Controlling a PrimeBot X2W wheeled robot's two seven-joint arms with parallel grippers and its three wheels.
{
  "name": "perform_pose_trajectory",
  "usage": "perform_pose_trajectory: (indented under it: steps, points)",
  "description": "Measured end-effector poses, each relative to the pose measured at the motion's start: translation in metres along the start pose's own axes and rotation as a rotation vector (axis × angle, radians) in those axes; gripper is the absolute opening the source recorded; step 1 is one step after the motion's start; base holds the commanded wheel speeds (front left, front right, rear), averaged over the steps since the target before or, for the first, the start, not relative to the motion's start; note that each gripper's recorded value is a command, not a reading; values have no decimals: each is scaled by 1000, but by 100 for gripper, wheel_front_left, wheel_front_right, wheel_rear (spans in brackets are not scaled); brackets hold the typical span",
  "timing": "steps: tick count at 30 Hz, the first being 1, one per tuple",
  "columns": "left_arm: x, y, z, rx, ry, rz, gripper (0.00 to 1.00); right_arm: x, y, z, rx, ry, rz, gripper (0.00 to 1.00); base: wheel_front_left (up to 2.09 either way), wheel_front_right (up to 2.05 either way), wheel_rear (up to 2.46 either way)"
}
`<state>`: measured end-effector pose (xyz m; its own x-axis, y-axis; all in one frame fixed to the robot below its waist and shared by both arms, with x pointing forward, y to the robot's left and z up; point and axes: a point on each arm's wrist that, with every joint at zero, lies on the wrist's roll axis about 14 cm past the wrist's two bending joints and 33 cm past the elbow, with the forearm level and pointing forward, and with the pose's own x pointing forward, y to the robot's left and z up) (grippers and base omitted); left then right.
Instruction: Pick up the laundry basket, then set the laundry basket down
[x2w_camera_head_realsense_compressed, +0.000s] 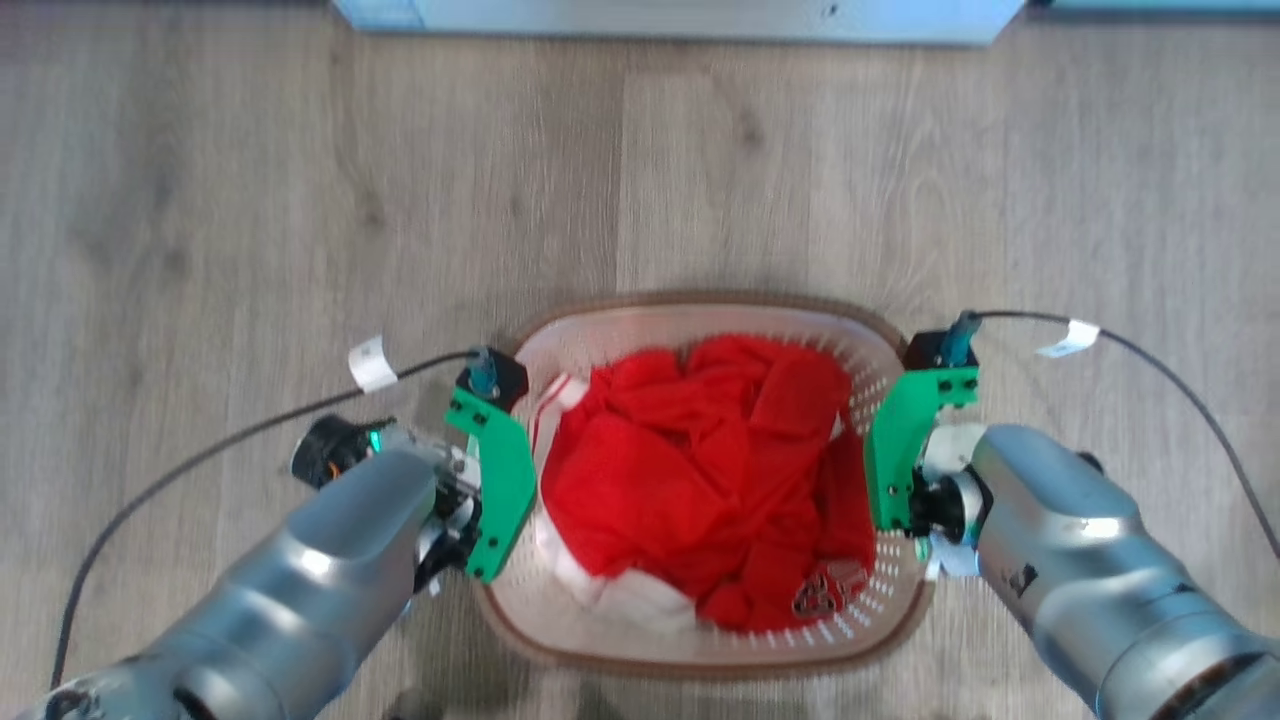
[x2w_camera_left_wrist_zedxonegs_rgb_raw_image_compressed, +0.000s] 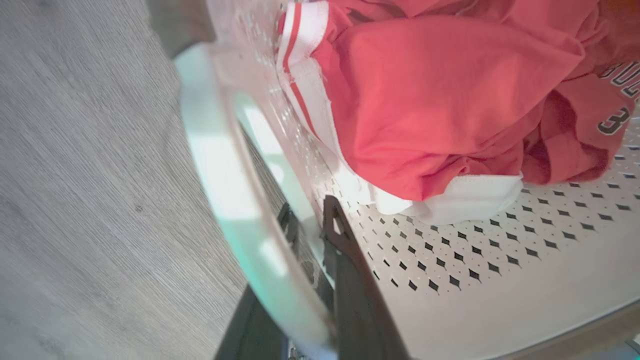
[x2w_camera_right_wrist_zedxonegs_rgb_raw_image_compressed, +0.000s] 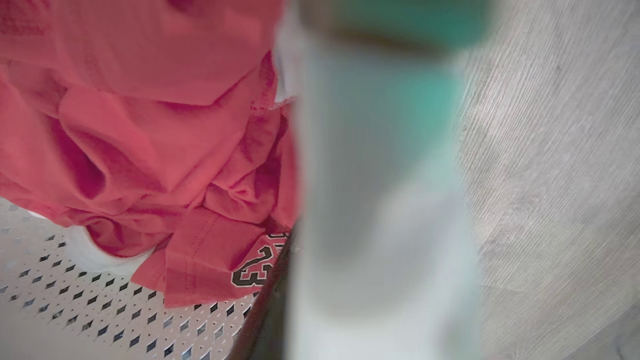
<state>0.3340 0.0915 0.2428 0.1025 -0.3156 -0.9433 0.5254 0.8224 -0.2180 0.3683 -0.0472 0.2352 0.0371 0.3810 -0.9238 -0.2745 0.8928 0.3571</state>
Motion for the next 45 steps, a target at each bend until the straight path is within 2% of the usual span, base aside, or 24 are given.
perform_pose_trajectory:
  steps: [12,24,45]
  points:
    - [-52,-23,-18,36,40,-2,0,-48,26,-21,-47,22,-7,0,0,0,0]
    - [-84,-41,-35,51,50,7,0,-78,47,-44,-89,17,-9,0,0,0,0]
    - [-98,-50,-46,46,37,19,0,-91,58,-58,-117,-6,-14,0,0,0,0]
